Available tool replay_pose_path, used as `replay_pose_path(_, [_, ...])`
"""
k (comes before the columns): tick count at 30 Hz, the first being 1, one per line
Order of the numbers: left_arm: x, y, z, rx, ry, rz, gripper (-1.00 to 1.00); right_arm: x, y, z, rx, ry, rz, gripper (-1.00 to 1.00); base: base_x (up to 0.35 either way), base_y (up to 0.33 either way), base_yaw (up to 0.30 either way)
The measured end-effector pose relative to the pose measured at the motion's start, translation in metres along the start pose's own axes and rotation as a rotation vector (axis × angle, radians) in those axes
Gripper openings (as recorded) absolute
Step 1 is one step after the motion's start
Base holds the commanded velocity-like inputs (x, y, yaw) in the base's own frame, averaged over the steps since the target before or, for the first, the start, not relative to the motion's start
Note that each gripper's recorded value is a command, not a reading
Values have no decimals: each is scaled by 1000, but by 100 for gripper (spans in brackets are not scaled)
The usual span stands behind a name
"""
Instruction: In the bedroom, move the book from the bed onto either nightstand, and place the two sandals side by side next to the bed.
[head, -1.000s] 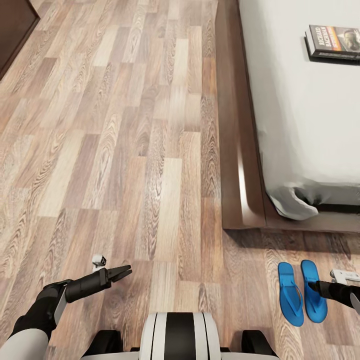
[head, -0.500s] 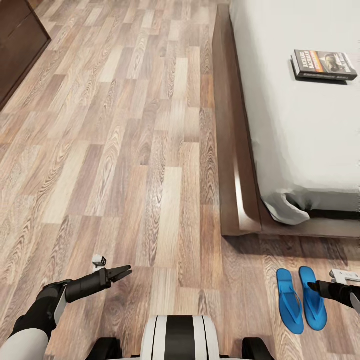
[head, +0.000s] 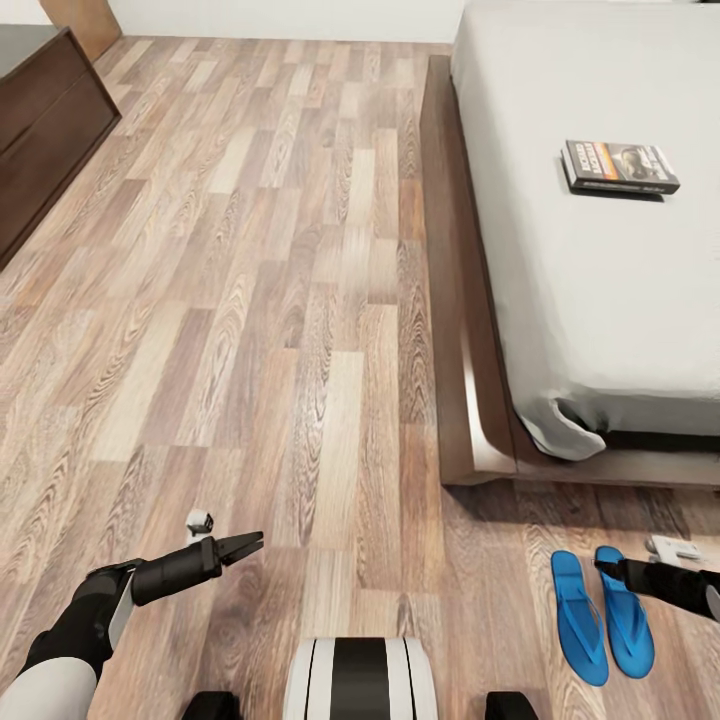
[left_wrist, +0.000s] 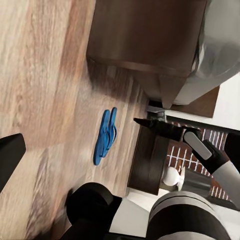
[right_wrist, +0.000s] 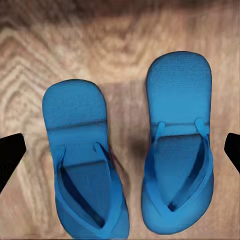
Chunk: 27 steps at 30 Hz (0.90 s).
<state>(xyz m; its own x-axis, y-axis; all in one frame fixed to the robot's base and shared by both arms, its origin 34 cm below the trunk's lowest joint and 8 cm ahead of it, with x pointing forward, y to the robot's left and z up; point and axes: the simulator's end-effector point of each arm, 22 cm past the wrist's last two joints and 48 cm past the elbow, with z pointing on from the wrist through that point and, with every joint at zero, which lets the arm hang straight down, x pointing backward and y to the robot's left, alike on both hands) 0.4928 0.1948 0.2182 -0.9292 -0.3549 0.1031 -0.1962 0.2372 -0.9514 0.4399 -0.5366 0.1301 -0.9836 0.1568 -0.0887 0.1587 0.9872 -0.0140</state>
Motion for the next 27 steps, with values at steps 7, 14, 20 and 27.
replay_pose_path(7, [-5, -5, -1, -29, -7, 26, 100, -3, 85, -28, -415, -12, 10, 100, 0, 0, 0])
replay_pose_path(14, [-9, -17, 2, -22, -13, 48, 100, 1, 107, -58, -601, -6, 37, 100, 0, 0, 0])
replay_pose_path(20, [-13, -20, 0, -49, -23, 97, 100, -6, 109, -70, -624, -26, 35, 100, 0, 0, 0])
replay_pose_path(27, [-17, -4, -1, -154, -39, 148, 100, -15, 111, -81, -632, -53, 27, 100, 0, 0, 0])
